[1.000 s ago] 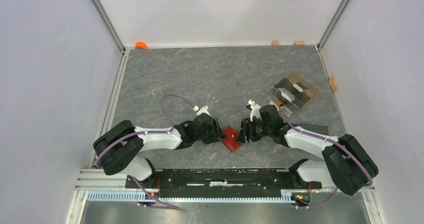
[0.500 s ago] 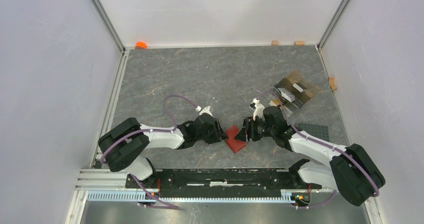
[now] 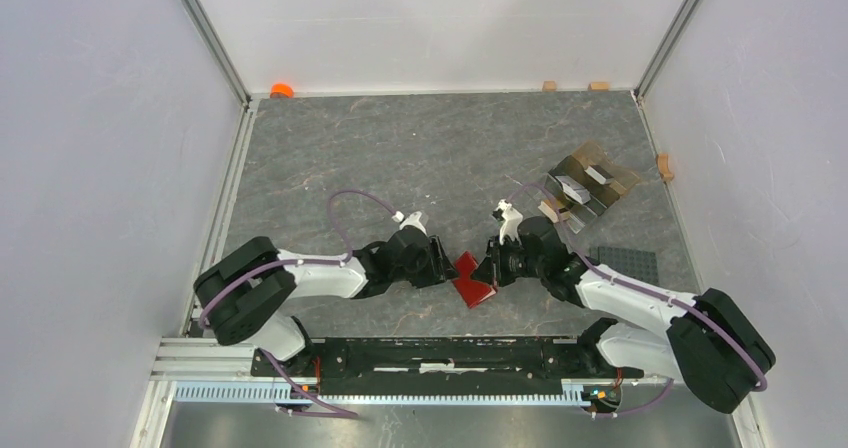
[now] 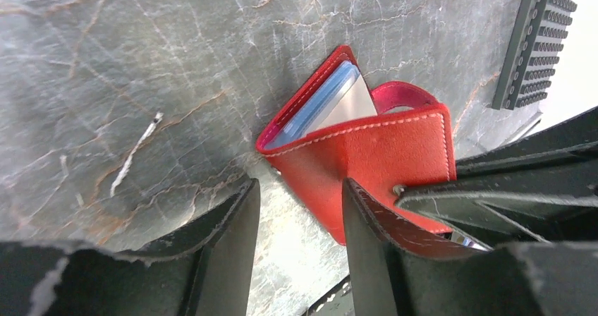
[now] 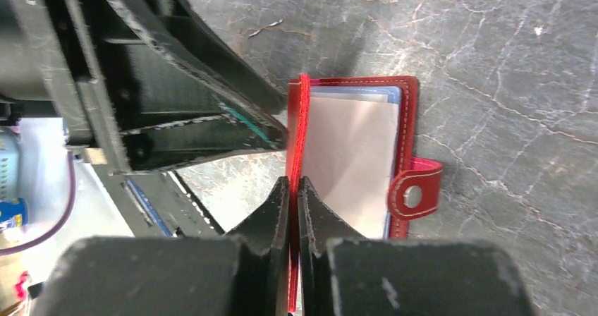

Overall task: Put the credit cards into the card holder
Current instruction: Open the card holder at the center of the board.

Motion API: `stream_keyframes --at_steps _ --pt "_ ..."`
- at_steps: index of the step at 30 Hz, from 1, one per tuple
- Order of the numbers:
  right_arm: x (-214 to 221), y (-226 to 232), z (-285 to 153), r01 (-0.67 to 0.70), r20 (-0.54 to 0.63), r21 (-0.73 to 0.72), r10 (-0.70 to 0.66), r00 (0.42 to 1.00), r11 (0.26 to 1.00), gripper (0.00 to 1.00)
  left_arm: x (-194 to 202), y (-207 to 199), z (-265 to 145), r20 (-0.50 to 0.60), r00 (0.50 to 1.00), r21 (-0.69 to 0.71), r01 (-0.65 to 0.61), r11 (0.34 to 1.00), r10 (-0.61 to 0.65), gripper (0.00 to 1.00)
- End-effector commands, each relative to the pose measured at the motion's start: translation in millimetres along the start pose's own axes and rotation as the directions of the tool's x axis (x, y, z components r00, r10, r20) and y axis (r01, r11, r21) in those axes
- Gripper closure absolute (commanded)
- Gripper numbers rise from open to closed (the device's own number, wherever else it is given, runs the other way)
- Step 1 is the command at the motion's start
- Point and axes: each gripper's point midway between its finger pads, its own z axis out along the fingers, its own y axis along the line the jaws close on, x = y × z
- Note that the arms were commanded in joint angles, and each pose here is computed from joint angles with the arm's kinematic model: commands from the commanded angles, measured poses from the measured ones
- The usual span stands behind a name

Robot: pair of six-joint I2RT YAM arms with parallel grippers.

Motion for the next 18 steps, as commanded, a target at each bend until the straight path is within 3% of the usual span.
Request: stream_keyframes --at_steps 1,5,10,15,18 --pt "-22 -8 -4 0.087 0.055 0.134 -0.095 0.994 0.987 0.97 -21 -1 -18 0.082 0.994 -0.049 -0.062 0.997 0.066 0.44" --pt "-31 -21 -11 0.139 0.047 0.294 -0.16 0.986 0.946 1.0 -31 2 -39 0.123 0.989 -0.085 -0.07 0.994 0.08 0.39" --pt "-36 -14 -11 0.182 0.04 0.37 -0.211 0.977 0.911 1.0 -39 -23 -59 0.153 0.986 0.01 -0.068 0.998 0.065 0.32" --pt "-33 6 0 0.203 0.038 0.373 -0.234 0.971 0.905 0.8 -48 -22 -69 0.193 0.981 0.035 -0.036 0.999 0.029 0.23" --pt "-23 19 13 0.22 0.012 0.342 -0.238 0.971 0.914 0.74 -49 -14 -67 0.182 0.983 0.04 -0.016 0.999 0.008 0.2"
